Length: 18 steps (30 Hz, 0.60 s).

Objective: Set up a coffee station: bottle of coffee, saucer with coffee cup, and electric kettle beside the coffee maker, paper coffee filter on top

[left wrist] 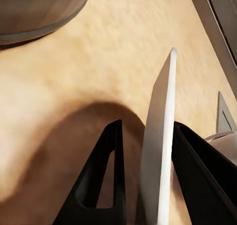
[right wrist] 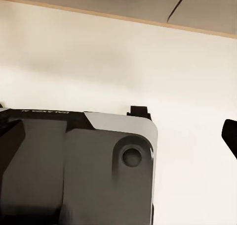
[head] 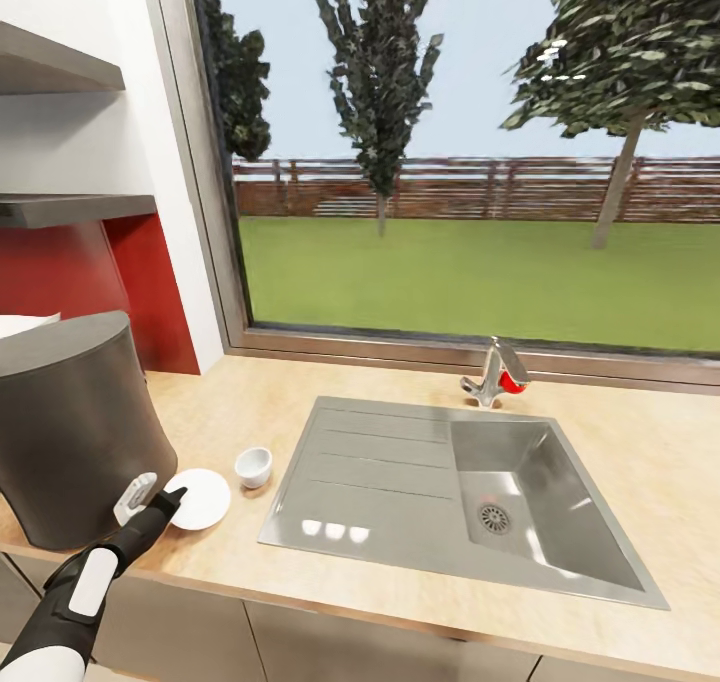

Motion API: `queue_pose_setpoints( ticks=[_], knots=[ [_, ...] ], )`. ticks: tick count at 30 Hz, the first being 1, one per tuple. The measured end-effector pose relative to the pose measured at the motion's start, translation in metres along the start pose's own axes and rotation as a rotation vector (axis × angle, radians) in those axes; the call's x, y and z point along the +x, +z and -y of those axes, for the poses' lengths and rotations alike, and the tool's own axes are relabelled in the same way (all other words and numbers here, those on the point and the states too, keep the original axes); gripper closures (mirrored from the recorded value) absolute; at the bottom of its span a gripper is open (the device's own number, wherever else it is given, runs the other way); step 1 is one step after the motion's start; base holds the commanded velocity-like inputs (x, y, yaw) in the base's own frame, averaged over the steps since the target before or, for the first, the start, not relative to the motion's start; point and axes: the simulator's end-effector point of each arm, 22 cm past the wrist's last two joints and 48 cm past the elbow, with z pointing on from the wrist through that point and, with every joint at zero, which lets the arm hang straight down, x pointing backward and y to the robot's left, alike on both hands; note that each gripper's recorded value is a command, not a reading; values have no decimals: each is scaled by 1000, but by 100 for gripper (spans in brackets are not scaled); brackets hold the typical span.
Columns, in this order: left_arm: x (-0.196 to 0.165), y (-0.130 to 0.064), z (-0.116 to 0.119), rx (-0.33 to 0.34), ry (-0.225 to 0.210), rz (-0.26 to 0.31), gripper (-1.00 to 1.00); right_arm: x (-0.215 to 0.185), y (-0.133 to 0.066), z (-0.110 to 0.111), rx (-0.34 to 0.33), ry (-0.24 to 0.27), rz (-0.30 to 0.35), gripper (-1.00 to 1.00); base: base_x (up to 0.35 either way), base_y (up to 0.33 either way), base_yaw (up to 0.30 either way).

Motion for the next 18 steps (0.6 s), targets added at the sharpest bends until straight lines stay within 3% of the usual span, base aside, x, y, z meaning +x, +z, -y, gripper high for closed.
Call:
queue_pose_setpoints(
  ticks=[1, 5, 12, 18],
  knots=[
    [0, 0, -1, -4, 1, 1, -100, 0, 0, 0, 0, 0, 0, -100, 0, 0, 0],
    [0, 0, -11, -51, -2, 3, -100, 0, 0, 0, 0, 0, 0, -100, 0, 0, 0],
    [-1, 0, -10, -52, -9, 6, -100, 0, 0, -1, -1, 0, 0, -100, -8, 0, 0],
    [-1, 1, -10, -50, -11, 7, -100, 0, 0, -1, -1, 0, 0, -100, -244, 78, 0]
  ],
)
